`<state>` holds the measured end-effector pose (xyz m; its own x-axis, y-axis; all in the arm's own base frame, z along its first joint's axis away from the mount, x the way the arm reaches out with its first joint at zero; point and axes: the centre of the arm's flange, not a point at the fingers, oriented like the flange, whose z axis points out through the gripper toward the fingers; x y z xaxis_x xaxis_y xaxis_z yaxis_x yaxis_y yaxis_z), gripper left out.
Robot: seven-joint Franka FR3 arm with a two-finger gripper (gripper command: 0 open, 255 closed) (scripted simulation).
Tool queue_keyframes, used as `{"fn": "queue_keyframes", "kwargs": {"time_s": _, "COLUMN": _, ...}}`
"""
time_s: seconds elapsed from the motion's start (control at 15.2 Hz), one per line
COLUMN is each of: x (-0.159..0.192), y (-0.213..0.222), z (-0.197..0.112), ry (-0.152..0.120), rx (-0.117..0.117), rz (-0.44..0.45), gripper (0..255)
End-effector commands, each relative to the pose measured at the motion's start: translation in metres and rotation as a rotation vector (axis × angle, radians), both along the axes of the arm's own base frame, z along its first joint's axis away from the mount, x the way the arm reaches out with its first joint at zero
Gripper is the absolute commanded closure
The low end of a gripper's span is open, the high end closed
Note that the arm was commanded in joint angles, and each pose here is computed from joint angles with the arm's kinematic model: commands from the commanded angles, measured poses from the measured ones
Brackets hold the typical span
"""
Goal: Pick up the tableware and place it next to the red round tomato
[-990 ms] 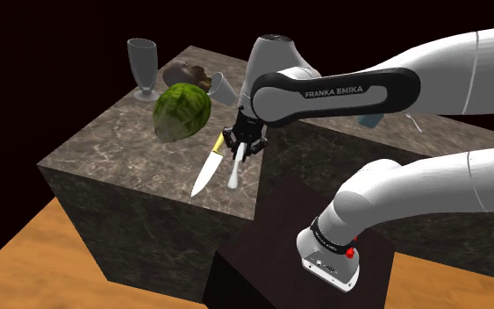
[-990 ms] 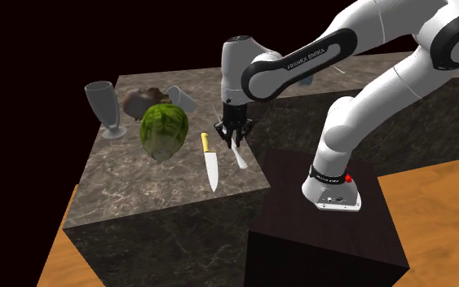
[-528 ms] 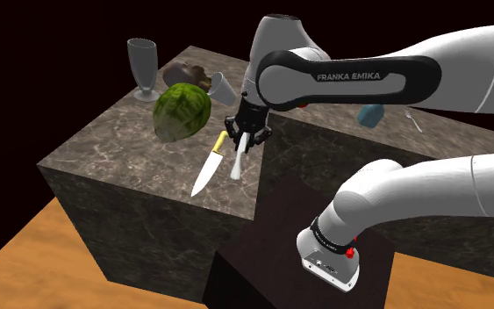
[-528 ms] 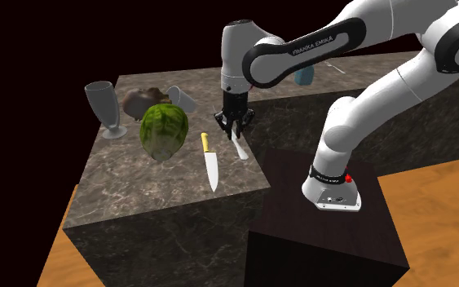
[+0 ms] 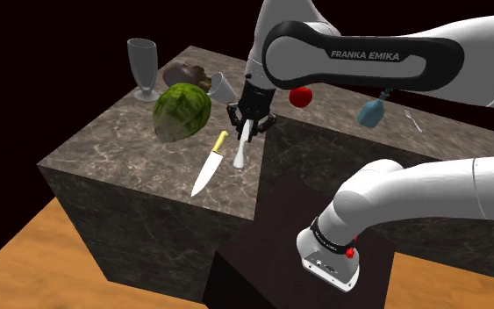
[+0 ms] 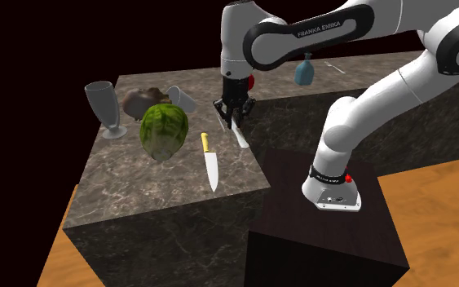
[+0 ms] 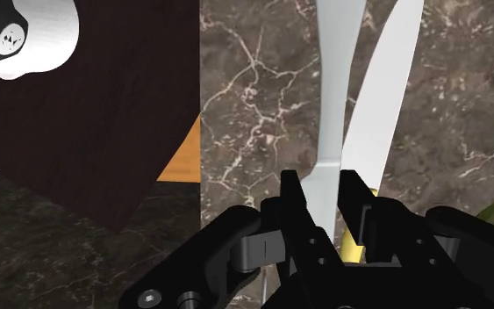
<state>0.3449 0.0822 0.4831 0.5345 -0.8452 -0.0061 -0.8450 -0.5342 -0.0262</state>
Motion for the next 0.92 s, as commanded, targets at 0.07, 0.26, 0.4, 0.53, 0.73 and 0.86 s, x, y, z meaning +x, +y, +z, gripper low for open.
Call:
{"fn": "queue_keyframes", "kwargs": {"time_s": 0.07, "x": 0.0, "y": 0.0, "z": 0.015, "ry": 0.0, "rx": 0.0, "rz": 0.0, "gripper": 255}}
{"fn": "queue_keyframes", "kwargs": {"time_s": 0.26, "x": 0.0, "y": 0.0, "z": 0.03, "ry": 0.0, "rx": 0.0, "rz": 0.0, "gripper": 255}}
{"fn": "queue_keyframes", "kwargs": {"time_s": 0.4, "x": -0.004, "y": -0.026, "z": 0.03, "ry": 0.0, "rx": 0.0, "rz": 0.0, "gripper": 255}}
{"fn": "queue_keyframes", "kwargs": {"time_s": 0.53, "x": -0.007, "y": -0.052, "z": 0.03, "ry": 0.0, "rx": 0.0, "rz": 0.0, "gripper": 255}}
{"fn": "queue_keyframes", "kwargs": {"time_s": 0.73, "x": -0.012, "y": -0.091, "z": 0.03, "ry": 0.0, "rx": 0.0, "rz": 0.0, "gripper": 255}}
{"fn": "queue_keyframes", "kwargs": {"time_s": 0.86, "x": -0.015, "y": -0.117, "z": 0.031, "ry": 0.0, "rx": 0.0, "rz": 0.0, "gripper": 255}}
